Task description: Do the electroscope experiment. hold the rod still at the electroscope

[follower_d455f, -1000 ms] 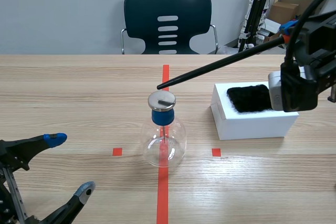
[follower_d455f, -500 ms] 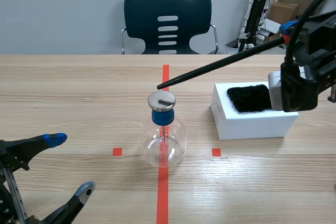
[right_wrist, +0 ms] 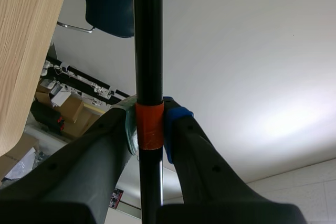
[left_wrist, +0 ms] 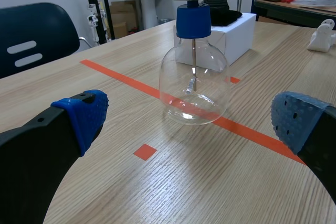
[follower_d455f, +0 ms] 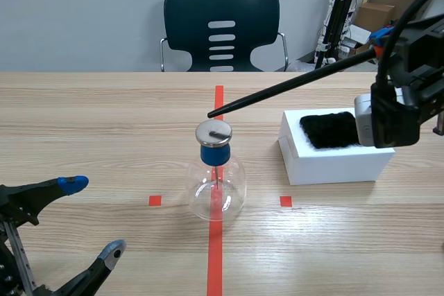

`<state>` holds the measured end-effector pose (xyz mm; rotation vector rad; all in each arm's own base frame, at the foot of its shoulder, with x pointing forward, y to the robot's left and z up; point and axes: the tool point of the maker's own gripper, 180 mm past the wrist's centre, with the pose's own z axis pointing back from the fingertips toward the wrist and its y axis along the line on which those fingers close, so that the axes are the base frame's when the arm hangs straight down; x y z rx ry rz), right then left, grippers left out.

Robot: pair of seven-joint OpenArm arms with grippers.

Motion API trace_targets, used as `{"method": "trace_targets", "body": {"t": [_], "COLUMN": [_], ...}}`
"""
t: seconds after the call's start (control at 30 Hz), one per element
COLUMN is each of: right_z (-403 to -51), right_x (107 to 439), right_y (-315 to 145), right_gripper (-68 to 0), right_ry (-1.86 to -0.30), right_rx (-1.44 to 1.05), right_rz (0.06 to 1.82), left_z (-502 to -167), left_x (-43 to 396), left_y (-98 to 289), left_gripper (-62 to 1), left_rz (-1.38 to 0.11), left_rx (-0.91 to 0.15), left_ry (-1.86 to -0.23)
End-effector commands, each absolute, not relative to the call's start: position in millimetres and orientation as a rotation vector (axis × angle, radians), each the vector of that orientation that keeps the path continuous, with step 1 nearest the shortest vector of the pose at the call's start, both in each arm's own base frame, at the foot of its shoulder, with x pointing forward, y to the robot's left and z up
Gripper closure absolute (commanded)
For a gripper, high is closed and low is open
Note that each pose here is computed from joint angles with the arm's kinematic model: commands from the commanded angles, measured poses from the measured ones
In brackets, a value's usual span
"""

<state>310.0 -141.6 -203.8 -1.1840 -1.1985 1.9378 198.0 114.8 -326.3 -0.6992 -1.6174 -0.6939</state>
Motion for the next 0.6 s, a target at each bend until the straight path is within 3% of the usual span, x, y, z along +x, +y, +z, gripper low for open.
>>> {"method": "trace_targets", "body": {"t": [0.0,0.57], "right_z": [-196.0,-195.8], "right_x": [313.1,312.7], "right_y": [-141.4,-140.4], "right_gripper": [-0.4,-0.4], "right_ry": [-1.213,-1.223], "right_rx": [-1.216,-1.206], "right_rz": [1.937,1.933], "left_z": [-320.0,-320.0], "left_x": [198.9,198.9], "left_y": [113.7,113.7], "left_gripper": [-62.3,-62.3], "left_rz": [-0.686,-0.686], "left_rx": [-0.712,-0.712], "left_ry": [-1.644,-1.644]}}
